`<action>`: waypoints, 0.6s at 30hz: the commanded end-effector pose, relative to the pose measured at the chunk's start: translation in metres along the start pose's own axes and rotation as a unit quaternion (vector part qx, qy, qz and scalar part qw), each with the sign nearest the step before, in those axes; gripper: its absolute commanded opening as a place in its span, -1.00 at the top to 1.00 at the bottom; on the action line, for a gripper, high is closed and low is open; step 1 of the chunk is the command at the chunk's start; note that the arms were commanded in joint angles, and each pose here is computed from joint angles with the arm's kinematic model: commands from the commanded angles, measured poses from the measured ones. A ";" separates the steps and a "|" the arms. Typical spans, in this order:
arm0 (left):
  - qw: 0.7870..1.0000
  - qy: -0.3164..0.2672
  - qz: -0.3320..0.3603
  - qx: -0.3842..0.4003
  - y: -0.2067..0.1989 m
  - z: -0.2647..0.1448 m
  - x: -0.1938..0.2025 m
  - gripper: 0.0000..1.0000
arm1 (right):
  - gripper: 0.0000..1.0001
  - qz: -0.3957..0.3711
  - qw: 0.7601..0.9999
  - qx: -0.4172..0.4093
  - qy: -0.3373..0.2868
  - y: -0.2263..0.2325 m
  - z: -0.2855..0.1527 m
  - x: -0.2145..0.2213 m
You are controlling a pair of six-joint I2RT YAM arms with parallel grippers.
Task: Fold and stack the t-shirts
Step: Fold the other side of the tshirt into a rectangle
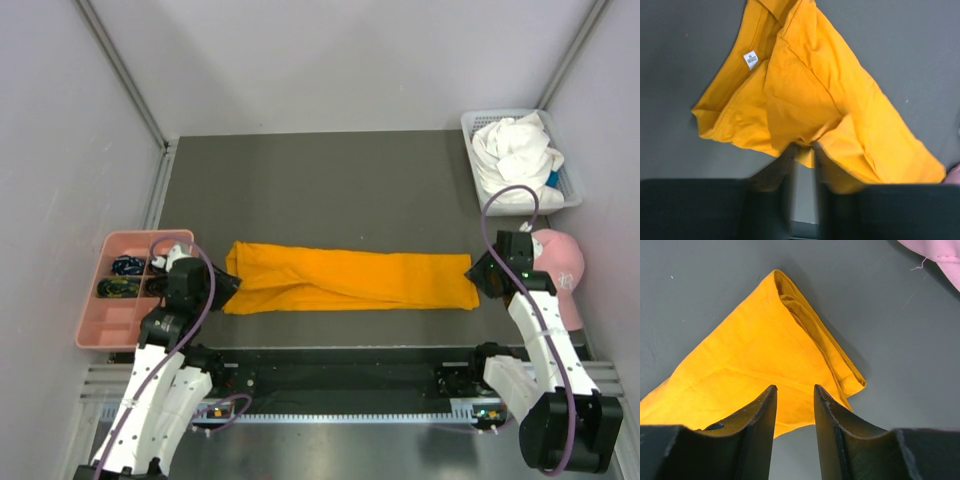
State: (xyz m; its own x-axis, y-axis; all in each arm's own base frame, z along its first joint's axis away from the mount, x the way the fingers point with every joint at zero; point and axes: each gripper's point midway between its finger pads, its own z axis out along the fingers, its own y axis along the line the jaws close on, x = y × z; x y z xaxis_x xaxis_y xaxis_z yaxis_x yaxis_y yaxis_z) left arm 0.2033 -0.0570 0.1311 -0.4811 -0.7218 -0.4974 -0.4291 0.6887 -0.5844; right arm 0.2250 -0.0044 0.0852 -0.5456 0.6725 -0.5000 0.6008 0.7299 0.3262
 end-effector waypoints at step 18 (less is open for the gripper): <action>0.995 -0.079 0.010 0.060 -0.038 -0.023 -0.043 -0.93 | 0.13 -0.090 0.988 -0.125 -0.023 0.069 -0.010 -0.016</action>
State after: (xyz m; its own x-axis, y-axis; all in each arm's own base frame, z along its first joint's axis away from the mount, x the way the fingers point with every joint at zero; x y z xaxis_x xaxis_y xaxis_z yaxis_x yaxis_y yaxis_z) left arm 0.2039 -0.0502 0.1610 -0.4033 -0.7327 -0.5482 -0.3863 0.6794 -0.6238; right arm 0.2417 0.0137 0.0890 -0.5973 0.6166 -0.5128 0.4953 0.7865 0.3689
